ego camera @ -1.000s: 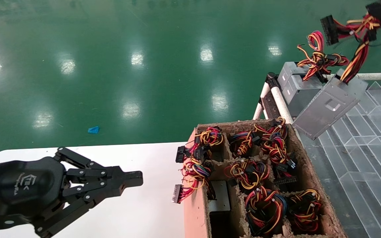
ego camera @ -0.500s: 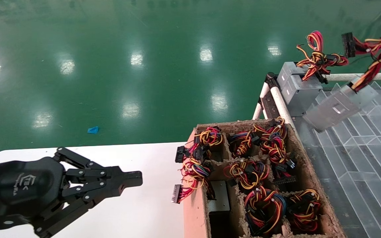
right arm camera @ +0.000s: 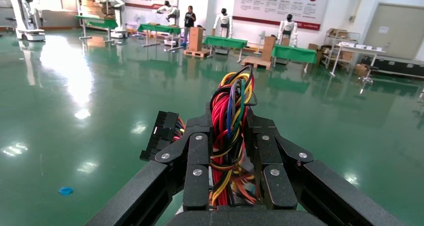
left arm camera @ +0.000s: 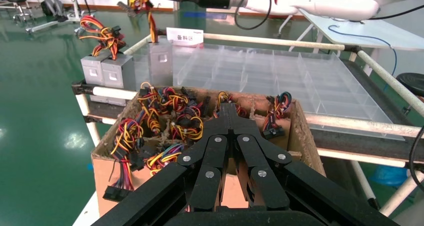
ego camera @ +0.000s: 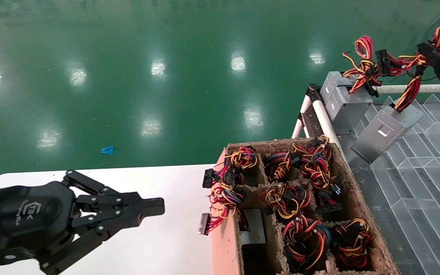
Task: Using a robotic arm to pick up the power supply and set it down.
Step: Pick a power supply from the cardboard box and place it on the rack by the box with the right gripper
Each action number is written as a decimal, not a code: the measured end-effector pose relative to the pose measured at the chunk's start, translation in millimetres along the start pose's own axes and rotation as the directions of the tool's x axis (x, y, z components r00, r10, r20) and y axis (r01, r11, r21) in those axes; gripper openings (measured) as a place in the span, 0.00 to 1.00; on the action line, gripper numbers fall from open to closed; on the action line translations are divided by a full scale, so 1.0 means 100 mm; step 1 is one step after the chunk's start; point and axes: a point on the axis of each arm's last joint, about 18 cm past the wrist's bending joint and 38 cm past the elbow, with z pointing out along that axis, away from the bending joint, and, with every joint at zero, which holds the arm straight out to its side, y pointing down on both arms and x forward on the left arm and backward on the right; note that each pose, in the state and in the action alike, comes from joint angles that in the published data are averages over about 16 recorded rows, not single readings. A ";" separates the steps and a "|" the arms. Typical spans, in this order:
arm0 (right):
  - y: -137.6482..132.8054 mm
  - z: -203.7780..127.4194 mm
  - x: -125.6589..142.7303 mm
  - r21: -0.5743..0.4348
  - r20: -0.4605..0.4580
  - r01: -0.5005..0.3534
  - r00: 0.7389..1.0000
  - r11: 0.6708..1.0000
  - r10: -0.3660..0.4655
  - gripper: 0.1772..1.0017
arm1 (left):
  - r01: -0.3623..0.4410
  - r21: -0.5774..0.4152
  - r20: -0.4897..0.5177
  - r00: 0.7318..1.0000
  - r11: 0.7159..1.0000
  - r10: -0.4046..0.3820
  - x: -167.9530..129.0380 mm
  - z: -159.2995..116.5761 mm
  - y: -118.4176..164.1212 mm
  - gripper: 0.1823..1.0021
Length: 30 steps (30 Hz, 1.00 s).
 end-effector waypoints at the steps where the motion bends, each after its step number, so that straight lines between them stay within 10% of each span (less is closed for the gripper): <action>1: 0.01 0.04 -0.01 0.000 0.001 -0.002 1.000 1.000 0.002 0.14 | 0.000 0.000 0.000 1.000 1.000 0.000 0.00 0.00 0.00 0.01; 30: 0.32 0.75 -0.19 -0.058 -0.001 -0.006 1.000 0.998 0.006 0.14 | 0.000 0.000 0.000 1.000 1.000 0.000 0.00 0.00 0.00 0.01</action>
